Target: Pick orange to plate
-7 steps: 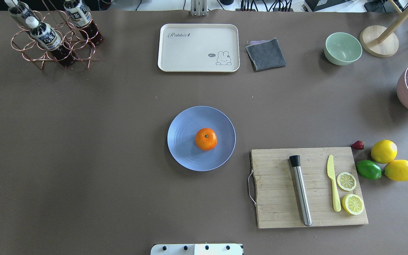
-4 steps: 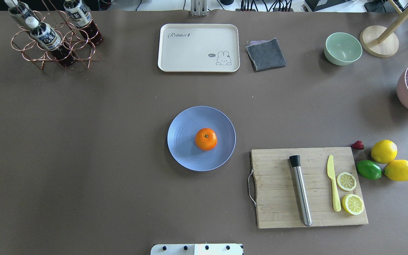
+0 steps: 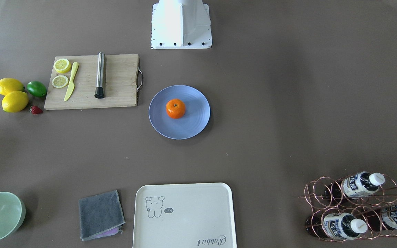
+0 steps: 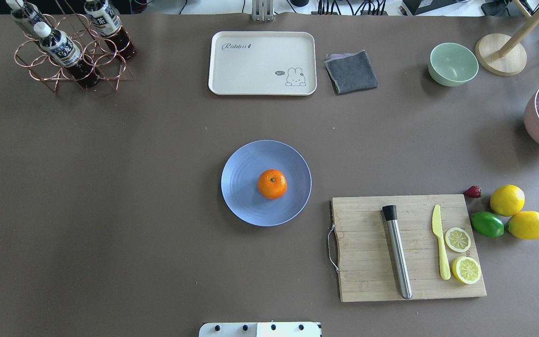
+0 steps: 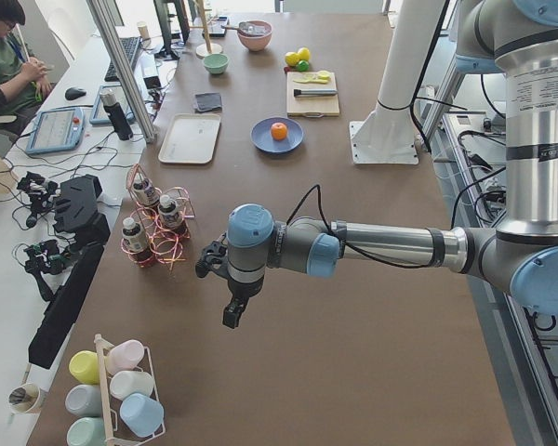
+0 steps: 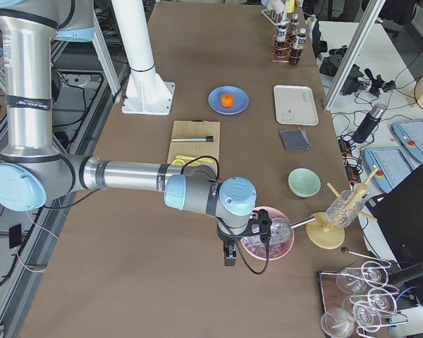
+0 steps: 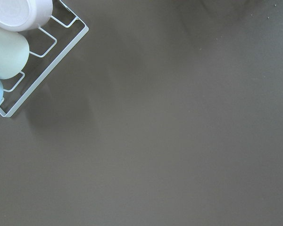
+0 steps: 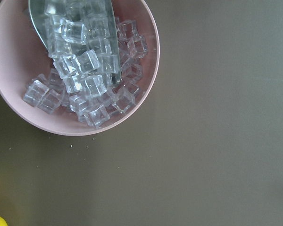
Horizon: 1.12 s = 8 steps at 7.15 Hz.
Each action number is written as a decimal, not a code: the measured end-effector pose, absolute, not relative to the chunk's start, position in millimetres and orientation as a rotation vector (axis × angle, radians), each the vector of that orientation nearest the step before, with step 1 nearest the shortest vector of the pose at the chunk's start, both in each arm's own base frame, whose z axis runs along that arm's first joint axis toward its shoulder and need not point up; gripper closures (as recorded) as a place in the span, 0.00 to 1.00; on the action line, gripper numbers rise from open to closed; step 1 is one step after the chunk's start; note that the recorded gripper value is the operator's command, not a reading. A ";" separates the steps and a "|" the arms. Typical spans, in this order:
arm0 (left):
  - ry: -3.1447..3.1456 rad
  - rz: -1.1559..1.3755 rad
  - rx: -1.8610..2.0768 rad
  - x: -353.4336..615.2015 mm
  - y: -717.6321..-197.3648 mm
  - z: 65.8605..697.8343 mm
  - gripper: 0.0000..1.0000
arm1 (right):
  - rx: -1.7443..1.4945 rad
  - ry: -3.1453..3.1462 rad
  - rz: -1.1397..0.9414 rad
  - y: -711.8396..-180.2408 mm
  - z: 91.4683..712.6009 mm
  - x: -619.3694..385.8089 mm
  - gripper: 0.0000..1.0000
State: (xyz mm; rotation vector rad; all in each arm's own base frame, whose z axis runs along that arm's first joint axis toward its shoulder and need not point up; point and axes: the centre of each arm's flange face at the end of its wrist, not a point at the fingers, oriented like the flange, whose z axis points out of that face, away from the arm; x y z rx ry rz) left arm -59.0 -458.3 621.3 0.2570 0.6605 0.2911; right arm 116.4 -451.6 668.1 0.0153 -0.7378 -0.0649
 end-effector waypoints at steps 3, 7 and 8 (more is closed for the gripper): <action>0.659 0.289 0.256 -59.7 -458.6 621.7 0.02 | 0.033 -0.734 -0.068 -454.3 664.4 116.8 0.00; 0.659 0.289 0.258 -59.7 -459.8 620.9 0.02 | 0.032 -0.735 -0.067 -453.3 665.2 116.6 0.00; 0.659 0.289 0.259 -59.7 -460.1 620.7 0.02 | 0.032 -0.734 -0.067 -453.0 665.4 116.7 0.00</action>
